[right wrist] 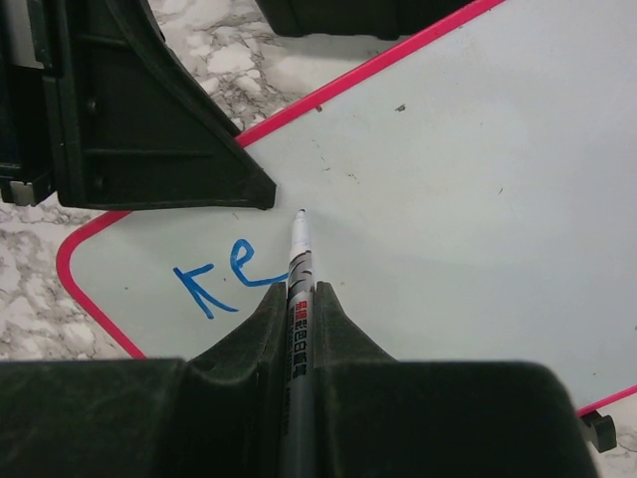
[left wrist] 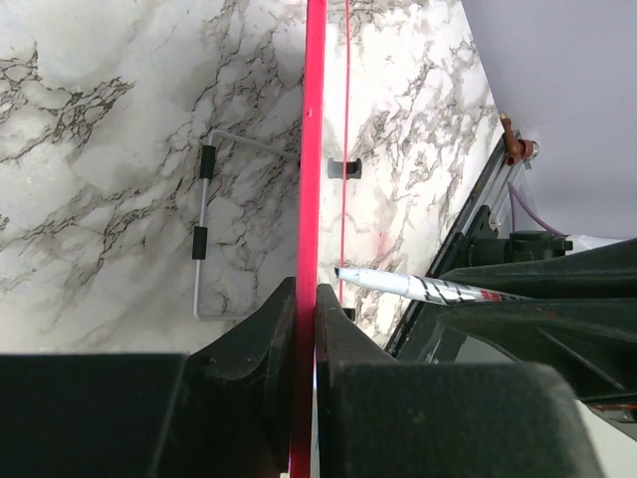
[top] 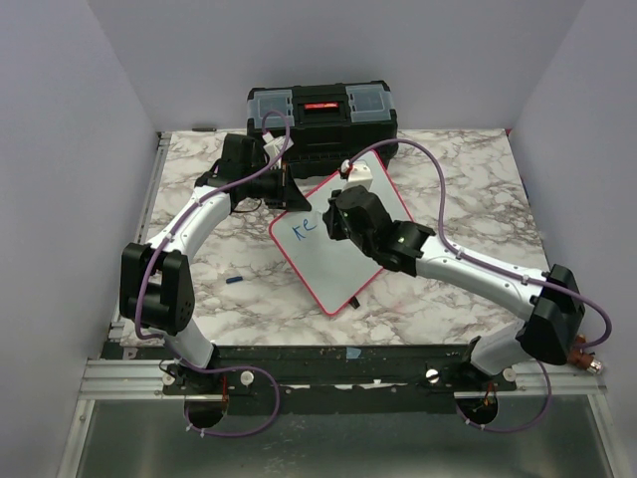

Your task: Write a sentence on the whiteboard

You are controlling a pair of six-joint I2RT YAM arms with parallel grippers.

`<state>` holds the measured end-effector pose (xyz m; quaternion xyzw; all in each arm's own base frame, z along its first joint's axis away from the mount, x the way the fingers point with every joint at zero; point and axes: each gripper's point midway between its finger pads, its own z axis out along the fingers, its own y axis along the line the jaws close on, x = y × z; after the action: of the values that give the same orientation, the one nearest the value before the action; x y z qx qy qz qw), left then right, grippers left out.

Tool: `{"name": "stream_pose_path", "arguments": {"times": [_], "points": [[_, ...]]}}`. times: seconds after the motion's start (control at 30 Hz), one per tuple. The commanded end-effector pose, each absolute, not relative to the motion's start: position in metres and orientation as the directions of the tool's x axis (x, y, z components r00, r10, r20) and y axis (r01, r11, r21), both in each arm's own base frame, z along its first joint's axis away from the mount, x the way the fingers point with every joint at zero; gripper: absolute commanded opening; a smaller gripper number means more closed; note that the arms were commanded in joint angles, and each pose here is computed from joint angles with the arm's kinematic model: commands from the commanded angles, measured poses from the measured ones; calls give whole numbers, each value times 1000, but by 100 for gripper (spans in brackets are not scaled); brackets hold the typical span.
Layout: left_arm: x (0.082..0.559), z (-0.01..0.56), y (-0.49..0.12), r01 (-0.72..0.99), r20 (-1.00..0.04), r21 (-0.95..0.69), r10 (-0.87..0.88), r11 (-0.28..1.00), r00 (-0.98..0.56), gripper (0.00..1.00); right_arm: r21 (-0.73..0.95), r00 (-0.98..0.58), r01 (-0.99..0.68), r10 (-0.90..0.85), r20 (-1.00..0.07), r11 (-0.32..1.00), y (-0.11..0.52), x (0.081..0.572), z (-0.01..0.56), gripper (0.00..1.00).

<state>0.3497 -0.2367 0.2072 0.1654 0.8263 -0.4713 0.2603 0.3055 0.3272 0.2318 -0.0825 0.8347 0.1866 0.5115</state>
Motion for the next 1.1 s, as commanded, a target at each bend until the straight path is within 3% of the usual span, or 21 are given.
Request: {"name": "stream_pose_path", "arguments": {"times": [0.0, 0.6, 1.07], "points": [[352, 237, -241, 610, -682, -636, 25, 472, -731, 0, 262, -459, -342, 83, -885, 902, 339, 313, 241, 1], [350, 241, -240, 617, -689, -634, 23, 467, -725, 0, 269, -493, -334, 76, -867, 903, 338, 312, 222, 1], [350, 242, -241, 618, -689, -633, 24, 466, -724, 0, 283, -583, -317, 49, -811, 905, 314, 281, 186, 1]]}}
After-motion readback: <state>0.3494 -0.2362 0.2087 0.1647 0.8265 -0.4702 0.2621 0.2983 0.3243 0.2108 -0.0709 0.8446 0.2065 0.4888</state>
